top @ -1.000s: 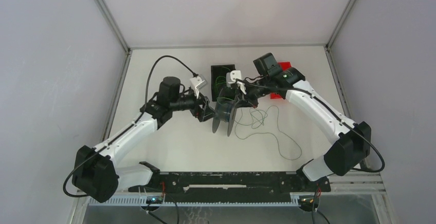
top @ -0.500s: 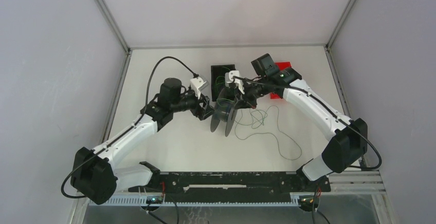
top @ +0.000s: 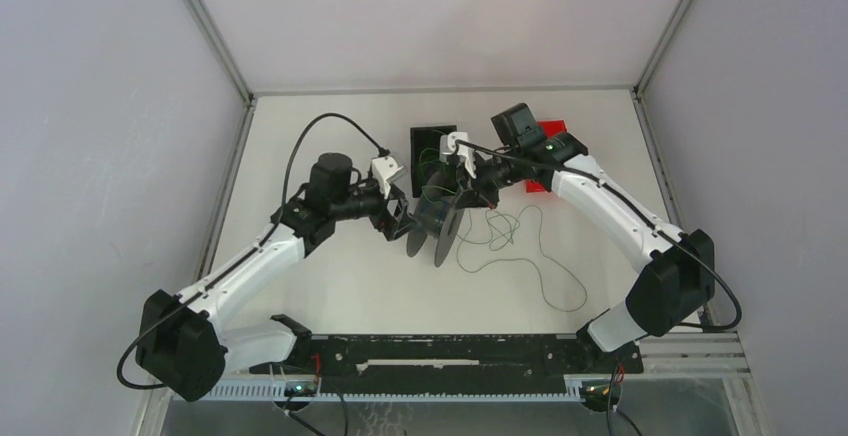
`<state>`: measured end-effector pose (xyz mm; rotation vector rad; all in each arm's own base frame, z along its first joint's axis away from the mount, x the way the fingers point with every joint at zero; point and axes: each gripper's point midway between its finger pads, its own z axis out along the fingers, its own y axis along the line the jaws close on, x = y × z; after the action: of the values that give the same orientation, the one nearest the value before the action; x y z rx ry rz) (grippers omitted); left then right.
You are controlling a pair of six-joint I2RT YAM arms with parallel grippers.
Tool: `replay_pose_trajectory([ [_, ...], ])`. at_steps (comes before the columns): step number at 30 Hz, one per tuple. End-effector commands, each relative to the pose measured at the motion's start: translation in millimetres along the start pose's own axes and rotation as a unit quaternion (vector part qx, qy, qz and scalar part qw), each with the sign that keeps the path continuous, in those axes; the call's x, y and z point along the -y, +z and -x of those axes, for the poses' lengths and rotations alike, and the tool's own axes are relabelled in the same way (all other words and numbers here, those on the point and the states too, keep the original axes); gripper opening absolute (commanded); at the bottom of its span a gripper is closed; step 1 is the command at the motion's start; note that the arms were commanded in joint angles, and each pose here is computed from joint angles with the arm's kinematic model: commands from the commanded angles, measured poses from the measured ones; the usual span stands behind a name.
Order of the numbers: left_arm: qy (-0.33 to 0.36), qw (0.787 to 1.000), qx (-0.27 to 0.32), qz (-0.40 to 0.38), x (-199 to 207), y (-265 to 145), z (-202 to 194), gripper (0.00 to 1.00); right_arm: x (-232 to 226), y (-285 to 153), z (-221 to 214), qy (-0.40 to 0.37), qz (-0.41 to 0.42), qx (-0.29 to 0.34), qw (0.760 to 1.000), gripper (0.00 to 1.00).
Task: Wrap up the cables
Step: Wrap the cable around the cable reel.
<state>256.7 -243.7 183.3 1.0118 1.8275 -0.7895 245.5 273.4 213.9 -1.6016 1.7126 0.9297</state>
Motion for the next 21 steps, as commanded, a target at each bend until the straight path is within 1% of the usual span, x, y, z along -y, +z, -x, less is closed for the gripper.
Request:
replay_pose_trajectory([
  [1, 0.031, 0.998, 0.054, -0.023, 8.4, -1.3, 28.4, 0.88, -2.8, -0.5, 14.5, -0.003, 0.010, 0.038, 0.999, 0.00],
  [7, 0.003, 0.996, 0.094, 0.005, -3.0, 4.3, 47.7, 0.89, -4.4, 4.0, 12.6, 0.035, 0.013, 0.049, 0.998, 0.00],
  [13, -0.054, 0.994, 0.096, 0.024, -4.5, 11.1, 38.3, 0.89, -0.8, 0.4, 11.7, 0.077, -0.004, 0.064, 0.995, 0.00],
  [17, -0.067, 0.991, 0.105, 0.040, -6.4, 14.8, 33.9, 0.89, -2.4, 0.8, 10.6, 0.105, -0.004, 0.071, 0.992, 0.00],
  [21, -0.072, 0.989, 0.117, 0.054, -8.7, 16.9, 38.3, 0.90, -3.3, 3.1, 7.5, 0.126, -0.005, 0.074, 0.989, 0.00],
])
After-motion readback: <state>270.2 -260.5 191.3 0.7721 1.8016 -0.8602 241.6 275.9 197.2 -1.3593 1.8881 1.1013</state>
